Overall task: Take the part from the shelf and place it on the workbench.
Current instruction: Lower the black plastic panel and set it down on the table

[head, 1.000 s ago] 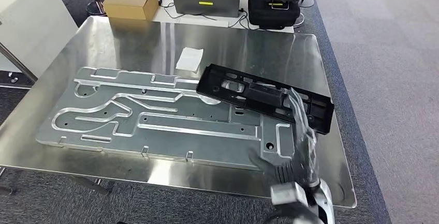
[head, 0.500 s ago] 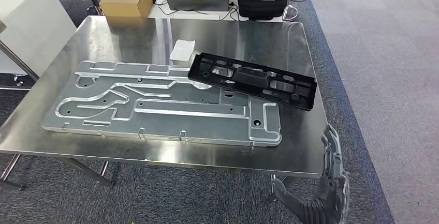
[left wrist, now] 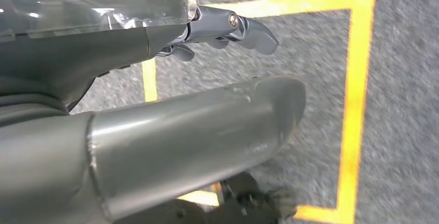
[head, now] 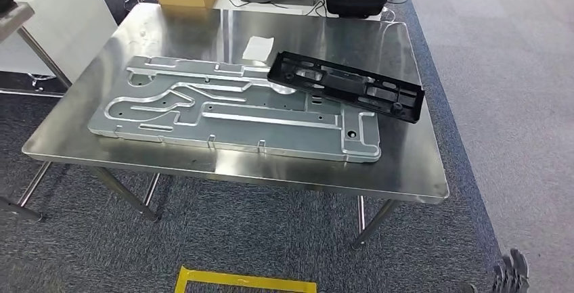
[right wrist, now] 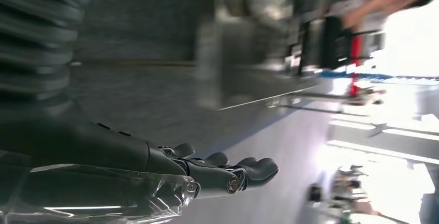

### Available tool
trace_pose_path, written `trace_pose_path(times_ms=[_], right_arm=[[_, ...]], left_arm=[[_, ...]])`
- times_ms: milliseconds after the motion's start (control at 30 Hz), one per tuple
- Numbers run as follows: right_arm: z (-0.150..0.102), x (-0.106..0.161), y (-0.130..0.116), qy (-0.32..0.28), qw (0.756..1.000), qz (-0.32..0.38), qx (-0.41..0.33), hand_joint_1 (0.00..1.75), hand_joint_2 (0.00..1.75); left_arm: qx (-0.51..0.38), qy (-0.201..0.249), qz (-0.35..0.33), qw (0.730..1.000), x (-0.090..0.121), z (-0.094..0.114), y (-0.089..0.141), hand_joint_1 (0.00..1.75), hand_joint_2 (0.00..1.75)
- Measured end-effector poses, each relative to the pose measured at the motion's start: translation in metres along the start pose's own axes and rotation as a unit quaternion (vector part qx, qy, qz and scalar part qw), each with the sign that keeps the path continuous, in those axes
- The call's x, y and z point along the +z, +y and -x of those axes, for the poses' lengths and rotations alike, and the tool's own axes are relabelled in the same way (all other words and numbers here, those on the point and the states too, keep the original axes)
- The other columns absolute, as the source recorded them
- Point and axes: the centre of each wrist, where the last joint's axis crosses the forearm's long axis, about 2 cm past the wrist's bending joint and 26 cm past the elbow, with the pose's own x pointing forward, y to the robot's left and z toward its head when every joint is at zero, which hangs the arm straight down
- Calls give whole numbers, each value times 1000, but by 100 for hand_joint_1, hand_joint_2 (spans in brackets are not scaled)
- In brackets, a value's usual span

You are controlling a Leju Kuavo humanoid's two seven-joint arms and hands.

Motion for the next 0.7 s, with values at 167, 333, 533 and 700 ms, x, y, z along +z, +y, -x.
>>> trace_pose_path(times_ms=[167, 333, 533, 700], right_arm=[[35, 17, -18, 75, 996, 29, 28, 0, 0], [57, 24, -24, 120, 991, 26, 59, 0, 0], [91, 42, -27, 195, 975, -11, 109, 0, 0], [113, 60, -27, 271, 948, -25, 162, 0, 0]], left_arm=[[6, 2, -4, 1000, 0, 1, 0, 0, 0], [8, 2, -3, 1000, 0, 0, -3, 0, 0], [11, 4, -7, 1000, 2, 3, -3, 0, 0], [10, -3, -15, 1000, 1, 1, -3, 0, 0]])
